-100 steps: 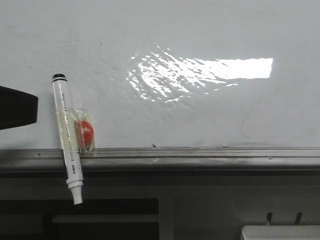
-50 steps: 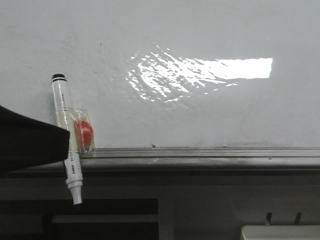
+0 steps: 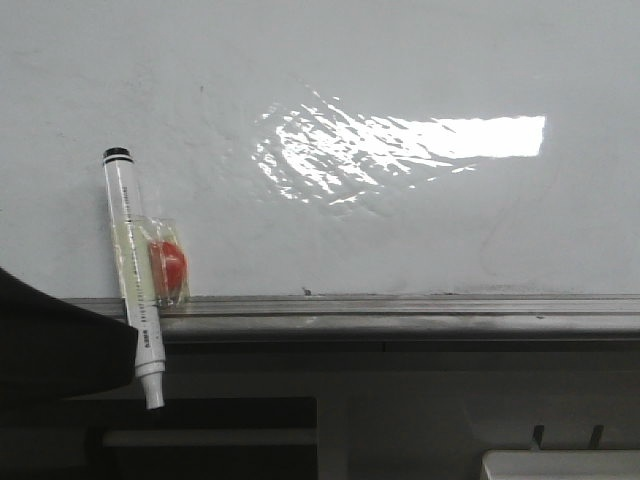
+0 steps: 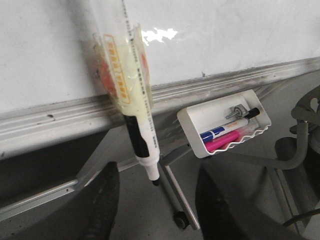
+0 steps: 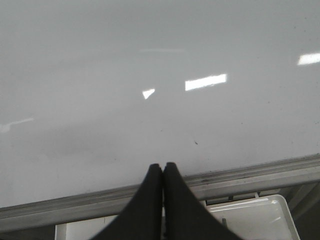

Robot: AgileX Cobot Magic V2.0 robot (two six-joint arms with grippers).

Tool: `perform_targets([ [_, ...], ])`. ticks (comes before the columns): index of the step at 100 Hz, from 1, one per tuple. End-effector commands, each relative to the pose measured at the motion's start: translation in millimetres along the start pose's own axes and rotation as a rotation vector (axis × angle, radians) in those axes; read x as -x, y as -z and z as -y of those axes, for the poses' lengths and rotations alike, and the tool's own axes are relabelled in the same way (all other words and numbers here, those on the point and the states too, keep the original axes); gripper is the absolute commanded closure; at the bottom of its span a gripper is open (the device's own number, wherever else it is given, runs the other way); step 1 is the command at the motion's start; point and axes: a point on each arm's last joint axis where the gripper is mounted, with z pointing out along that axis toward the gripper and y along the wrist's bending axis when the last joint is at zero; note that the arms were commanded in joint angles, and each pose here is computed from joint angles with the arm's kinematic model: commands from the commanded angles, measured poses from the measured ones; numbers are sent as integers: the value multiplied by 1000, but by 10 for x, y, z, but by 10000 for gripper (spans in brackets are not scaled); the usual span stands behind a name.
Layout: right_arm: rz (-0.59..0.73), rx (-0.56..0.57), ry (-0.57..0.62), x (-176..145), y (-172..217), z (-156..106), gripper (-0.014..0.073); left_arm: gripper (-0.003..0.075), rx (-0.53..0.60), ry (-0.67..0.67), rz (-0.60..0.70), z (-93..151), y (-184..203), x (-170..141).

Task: Write number 9 on whiteboard

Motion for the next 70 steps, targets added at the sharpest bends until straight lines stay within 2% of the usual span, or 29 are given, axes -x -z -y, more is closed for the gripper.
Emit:
perform_targets([
  [1, 90, 8, 2, 144, 13, -18, 664, 352, -36, 7, 92, 73, -39, 120],
  [15, 92, 7, 6, 146, 14, -17, 664, 291, -12, 3, 86, 45, -138, 92],
  [36, 92, 6, 7, 146, 14, -16, 664, 290, -1, 47, 101, 26, -228, 85],
  [70, 92, 6, 7, 146, 14, -16, 664, 290, 20, 36, 113, -11, -343, 55],
])
